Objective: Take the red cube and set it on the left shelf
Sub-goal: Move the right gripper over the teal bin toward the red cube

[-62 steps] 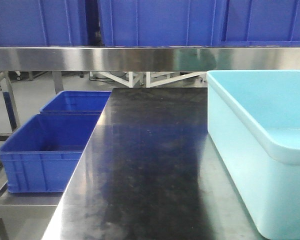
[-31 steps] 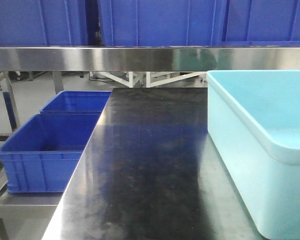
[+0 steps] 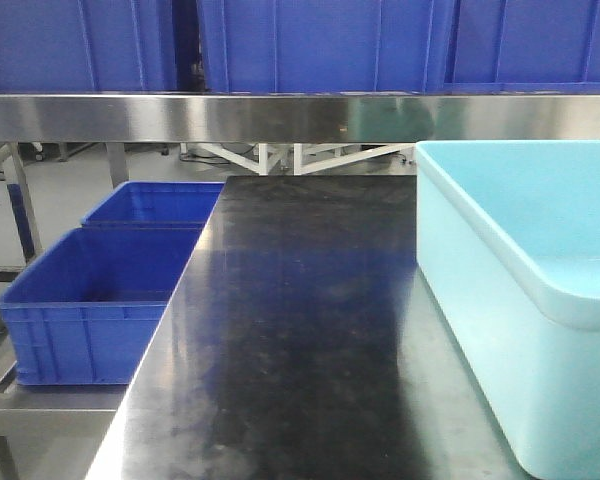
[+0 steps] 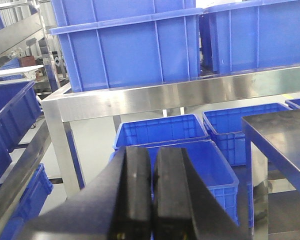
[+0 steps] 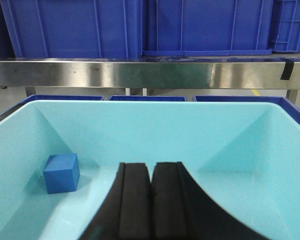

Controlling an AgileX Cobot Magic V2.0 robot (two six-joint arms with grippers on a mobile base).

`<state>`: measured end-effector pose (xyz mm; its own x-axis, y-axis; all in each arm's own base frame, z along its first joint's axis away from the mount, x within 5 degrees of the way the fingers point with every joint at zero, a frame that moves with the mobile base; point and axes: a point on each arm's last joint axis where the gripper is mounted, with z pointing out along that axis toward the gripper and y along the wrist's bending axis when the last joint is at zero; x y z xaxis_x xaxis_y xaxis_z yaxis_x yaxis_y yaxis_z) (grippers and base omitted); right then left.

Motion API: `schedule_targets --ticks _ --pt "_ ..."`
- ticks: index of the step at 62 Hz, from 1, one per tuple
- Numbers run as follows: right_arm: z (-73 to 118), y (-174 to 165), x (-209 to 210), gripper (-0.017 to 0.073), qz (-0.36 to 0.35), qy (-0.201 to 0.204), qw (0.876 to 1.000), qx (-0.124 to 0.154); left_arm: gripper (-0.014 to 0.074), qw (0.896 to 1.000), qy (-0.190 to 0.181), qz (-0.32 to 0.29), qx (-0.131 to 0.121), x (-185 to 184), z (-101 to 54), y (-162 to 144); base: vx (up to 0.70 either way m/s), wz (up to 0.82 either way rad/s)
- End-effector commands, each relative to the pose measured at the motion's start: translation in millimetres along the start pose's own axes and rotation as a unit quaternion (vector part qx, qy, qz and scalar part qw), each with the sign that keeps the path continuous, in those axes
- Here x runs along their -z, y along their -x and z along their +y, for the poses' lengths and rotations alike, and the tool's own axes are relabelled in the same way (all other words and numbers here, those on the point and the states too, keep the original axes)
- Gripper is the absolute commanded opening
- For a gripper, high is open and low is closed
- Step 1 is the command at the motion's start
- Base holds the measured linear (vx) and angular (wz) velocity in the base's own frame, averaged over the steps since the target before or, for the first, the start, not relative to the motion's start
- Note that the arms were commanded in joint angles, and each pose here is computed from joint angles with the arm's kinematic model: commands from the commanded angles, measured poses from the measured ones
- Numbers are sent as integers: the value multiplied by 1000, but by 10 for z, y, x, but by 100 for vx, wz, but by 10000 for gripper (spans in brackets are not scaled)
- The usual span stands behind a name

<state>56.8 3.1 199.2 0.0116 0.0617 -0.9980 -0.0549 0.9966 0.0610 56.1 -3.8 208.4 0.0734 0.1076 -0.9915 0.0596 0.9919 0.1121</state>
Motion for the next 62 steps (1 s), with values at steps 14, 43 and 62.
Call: schedule_targets --ticks 14,43,62 --pt "14 239 43 57 -103 5 995 5 106 1000 4 -26 5 -10 2 -5 0 0" --pt "45 757 -440 57 23 -2 1000 5 106 1000 4 -26 5 -10 2 -5 0 0" --pt "76 1282 -1081 64 76 -5 997 5 106 1000 4 -26 5 -10 2 -5 -1 -5"
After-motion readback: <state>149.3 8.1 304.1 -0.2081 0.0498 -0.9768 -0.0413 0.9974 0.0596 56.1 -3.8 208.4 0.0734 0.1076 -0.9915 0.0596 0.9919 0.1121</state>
